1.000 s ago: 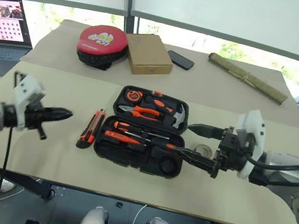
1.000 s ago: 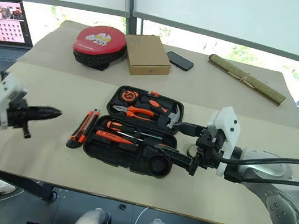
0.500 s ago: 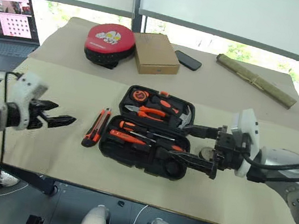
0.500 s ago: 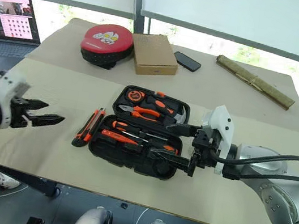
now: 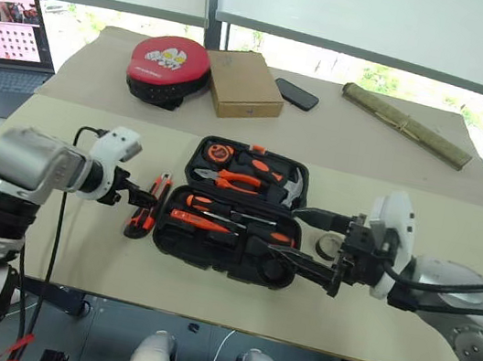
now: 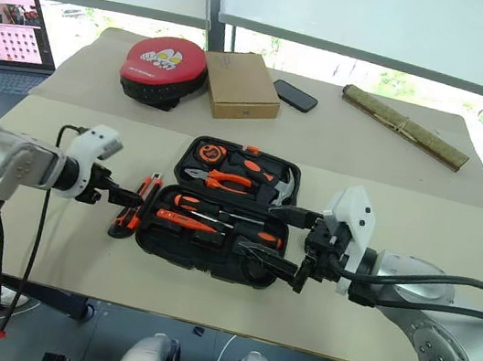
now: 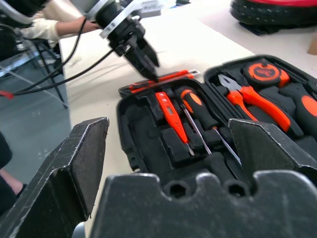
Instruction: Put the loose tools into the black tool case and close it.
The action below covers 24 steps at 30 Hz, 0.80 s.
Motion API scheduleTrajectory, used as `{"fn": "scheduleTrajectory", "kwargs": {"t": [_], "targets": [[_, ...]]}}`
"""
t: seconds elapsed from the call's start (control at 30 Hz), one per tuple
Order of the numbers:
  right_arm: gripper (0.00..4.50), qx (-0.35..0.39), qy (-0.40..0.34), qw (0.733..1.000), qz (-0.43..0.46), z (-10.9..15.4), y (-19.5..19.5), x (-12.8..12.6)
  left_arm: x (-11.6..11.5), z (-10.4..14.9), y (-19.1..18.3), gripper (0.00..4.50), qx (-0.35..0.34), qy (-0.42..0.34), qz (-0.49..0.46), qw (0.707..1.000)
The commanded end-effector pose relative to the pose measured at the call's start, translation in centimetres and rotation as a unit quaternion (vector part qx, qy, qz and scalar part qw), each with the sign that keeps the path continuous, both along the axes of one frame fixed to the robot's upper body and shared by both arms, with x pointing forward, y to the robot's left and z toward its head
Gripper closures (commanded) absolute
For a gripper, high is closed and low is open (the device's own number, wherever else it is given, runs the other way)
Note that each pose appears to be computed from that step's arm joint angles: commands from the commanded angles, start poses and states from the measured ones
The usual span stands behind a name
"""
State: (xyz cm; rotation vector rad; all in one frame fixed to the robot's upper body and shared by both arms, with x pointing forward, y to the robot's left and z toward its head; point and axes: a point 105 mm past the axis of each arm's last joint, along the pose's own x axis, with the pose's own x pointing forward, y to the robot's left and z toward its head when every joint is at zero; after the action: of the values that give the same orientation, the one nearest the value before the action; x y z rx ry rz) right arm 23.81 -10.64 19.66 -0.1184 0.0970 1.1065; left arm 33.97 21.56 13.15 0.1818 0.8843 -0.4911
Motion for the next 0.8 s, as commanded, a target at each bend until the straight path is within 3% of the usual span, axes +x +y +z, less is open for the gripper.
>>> {"fn": "scheduleTrajectory", "kwargs": {"t": [0.03,0.2,0.37,0.47,0.63,0.67,0.8], "targets": [[0.0,0.009,-0.038,0.999,-0.011,1.2,0.0,-0.4,0.5,-0.5,-0.4,0.08,0.012,0.005,-0.011,1.0],[0.0,0.007,-0.037,0.999,-0.016,0.9,0.0,-1.0,0.5,-1.9,-1.7,0.08,0.021,0.027,-0.037,0.999],[0.0,0.006,-0.039,0.999,-0.025,1.0,-0.3,-1.4,0.7,-1.8,-1.0,0.08,0.03,0.027,-0.035,0.999],[0.0,0.005,-0.039,0.999,-0.027,1.0,-0.4,-1.5,0.7,-2.3,-0.8,0.8,0.036,0.032,-0.038,0.998],[0.0,0.002,-0.04,0.999,-0.029,1.0,-0.3,-1.4,0.7,-2.8,-1.6,2.73,0.032,0.042,-0.049,0.997],[0.0,0.001,-0.04,0.999,-0.028,0.9,-0.3,-1.4,0.8,-2.8,-1.4,2.93,0.034,0.041,-0.047,0.998],[0.0,-0.007,-0.036,0.999,-0.022,0.8,-0.5,-1.4,1.3,-2.4,0.3,2.93,0.049,0.026,-0.031,0.998]]}}
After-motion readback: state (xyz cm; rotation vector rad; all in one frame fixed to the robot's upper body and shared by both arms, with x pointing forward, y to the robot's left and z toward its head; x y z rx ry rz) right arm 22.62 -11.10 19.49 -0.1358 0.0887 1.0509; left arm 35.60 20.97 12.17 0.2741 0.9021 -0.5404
